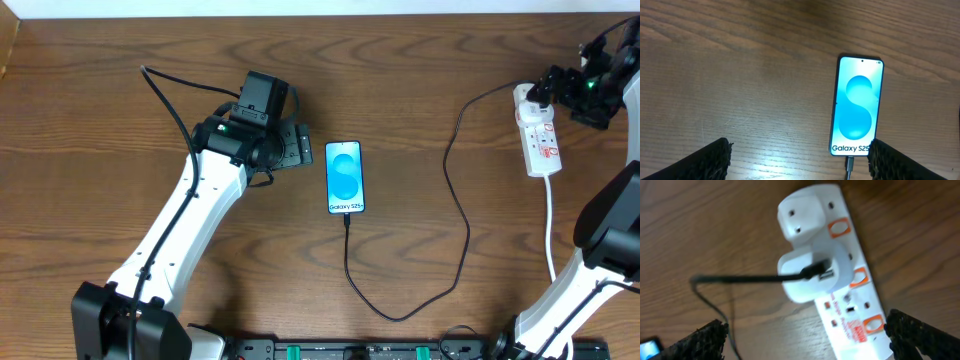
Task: Plug charger to phone and switch on socket
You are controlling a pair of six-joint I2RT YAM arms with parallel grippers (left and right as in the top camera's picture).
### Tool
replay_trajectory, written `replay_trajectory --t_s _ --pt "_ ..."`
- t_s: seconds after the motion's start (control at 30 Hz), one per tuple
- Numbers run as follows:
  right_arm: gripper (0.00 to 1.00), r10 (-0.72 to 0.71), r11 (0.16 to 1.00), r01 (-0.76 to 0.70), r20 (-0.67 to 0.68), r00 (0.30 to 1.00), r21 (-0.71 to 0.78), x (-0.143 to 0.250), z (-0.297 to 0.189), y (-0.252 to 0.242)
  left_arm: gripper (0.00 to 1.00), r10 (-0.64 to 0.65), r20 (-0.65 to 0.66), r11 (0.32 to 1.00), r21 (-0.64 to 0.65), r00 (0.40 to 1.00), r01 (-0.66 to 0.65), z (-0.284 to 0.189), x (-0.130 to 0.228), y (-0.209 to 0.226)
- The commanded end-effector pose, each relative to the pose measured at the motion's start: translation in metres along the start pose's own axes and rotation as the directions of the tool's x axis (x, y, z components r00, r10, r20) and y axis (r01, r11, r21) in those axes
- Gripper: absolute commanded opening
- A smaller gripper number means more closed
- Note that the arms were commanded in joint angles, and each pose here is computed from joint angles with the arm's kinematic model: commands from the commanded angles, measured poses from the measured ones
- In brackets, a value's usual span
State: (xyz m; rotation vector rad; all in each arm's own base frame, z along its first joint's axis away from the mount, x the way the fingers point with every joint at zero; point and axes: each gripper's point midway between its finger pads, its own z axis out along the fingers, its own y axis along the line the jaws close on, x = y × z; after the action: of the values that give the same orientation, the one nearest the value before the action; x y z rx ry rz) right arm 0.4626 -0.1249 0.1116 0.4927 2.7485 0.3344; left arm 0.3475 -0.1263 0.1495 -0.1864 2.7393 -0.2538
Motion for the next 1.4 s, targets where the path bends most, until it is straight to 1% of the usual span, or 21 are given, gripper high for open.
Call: replay_trajectory --t_s 0.0,0.2,0.37,0.5,0.67,1.0,1.23,1.37 --pt "0.99 -0.031 0.998 0.031 0.017 0.999 0.046 -0.009 0.005 -0.010 0.87 0.014 0.025 1.000 -0.006 1.000 -0.014 -0.007 -0.004 0.001" --pt "0.99 -0.032 0.999 0.032 0.000 0.999 0.037 -0.009 0.025 -0.014 0.87 0.014 0.025 1.000 -0.006 1.000 -0.014 -0.007 -0.004 0.001" --pt "0.99 -0.074 0.996 0.072 -0.031 0.997 -0.053 -0.002 0.038 -0.002 0.87 0.014 0.025 1.000 -0.006 1.000 -0.014 -0.007 -0.004 0.001" --pt "0.99 -0.123 0.987 0.120 -0.029 0.992 -0.108 -0.001 0.042 0.006 0.87 0.014 0.025 1.000 -0.006 1.000 -0.014 -0.007 -0.004 0.001" --pt "0.99 -0.165 0.980 0.160 -0.032 0.986 -0.121 0.001 0.045 0.007 0.88 0.014 0.025 1.000 -0.006 1.000 -0.014 -0.007 -0.004 0.001" --pt "0.99 -0.151 0.982 0.139 -0.084 0.985 -0.130 0.011 0.068 0.000 0.87 0.014 0.025 1.000 -0.006 1.000 -0.014 -0.007 -0.004 0.001" --pt "0.99 -0.139 0.973 0.114 -0.112 0.984 -0.203 0.019 0.079 0.008 0.88 0.014 0.025 1.000 -0.006 1.000 -0.014 -0.007 -0.004 0.001" --pt "0.99 -0.135 0.972 0.107 -0.122 0.983 -0.210 0.021 0.079 0.009 0.87 0.014 0.025 1.000 -0.006 1.000 -0.014 -0.007 -0.004 0.001"
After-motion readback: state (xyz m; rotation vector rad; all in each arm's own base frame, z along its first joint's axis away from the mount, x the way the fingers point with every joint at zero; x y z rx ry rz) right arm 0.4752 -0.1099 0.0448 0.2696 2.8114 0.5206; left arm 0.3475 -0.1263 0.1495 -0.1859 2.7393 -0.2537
